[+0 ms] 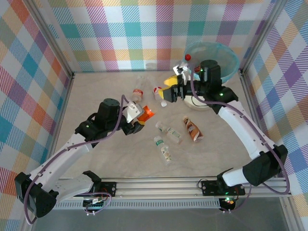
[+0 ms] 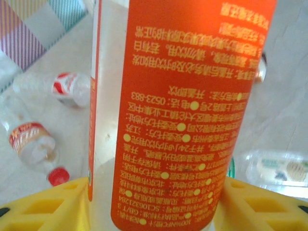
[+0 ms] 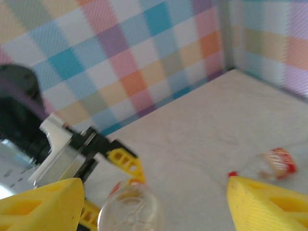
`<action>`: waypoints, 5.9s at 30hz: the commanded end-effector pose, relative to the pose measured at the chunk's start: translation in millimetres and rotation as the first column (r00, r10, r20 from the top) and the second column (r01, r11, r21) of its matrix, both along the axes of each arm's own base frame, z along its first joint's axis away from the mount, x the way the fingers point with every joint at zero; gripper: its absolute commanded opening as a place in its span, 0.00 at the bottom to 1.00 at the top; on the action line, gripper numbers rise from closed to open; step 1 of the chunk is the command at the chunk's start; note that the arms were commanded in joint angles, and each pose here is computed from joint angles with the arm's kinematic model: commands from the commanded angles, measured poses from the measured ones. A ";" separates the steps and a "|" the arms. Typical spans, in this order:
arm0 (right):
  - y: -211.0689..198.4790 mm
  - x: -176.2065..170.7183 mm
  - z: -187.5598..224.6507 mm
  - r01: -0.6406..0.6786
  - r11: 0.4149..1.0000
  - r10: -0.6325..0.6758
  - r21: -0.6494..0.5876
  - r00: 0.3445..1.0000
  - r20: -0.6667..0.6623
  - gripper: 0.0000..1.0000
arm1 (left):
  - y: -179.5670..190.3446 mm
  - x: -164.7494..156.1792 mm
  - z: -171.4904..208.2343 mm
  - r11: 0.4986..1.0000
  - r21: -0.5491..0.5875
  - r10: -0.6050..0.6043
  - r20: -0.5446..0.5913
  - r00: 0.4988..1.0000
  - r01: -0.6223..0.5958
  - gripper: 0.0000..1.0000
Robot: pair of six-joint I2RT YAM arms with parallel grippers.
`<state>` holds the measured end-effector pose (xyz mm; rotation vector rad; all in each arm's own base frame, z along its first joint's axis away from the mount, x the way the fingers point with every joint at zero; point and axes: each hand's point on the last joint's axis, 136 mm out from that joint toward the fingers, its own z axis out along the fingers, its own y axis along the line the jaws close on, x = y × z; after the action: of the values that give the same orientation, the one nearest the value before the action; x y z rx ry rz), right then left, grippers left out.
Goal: Put the plastic bottles in the bin
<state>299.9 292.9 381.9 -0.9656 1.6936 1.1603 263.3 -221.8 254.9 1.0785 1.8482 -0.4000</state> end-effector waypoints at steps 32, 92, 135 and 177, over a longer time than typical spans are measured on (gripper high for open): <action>39.2 -47.5 -7.6 -0.276 0.959 0.277 -0.069 0.961 0.008 0.42 | -26.0 3.1 91.8 0.967 -0.245 -0.054 0.059 0.997 0.067 0.66; -267.9 191.1 -153.4 0.686 0.220 -0.935 -0.693 0.350 0.049 0.55 | 3.4 38.3 60.2 0.969 -0.154 0.201 0.033 0.979 -0.194 1.00; -90.4 76.3 12.5 0.661 0.728 -0.641 -0.182 0.750 0.162 0.82 | 59.8 174.8 -61.6 0.693 0.227 0.695 -0.462 0.550 -0.684 1.00; -102.4 44.1 8.4 0.668 0.725 -0.636 -0.168 0.743 0.206 0.85 | 58.4 257.2 -109.9 0.693 0.227 0.687 -0.496 0.531 -0.684 0.58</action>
<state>346.8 192.1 367.6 -0.4733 1.9452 0.4219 514.9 -169.1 83.2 0.1172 2.7681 -0.2001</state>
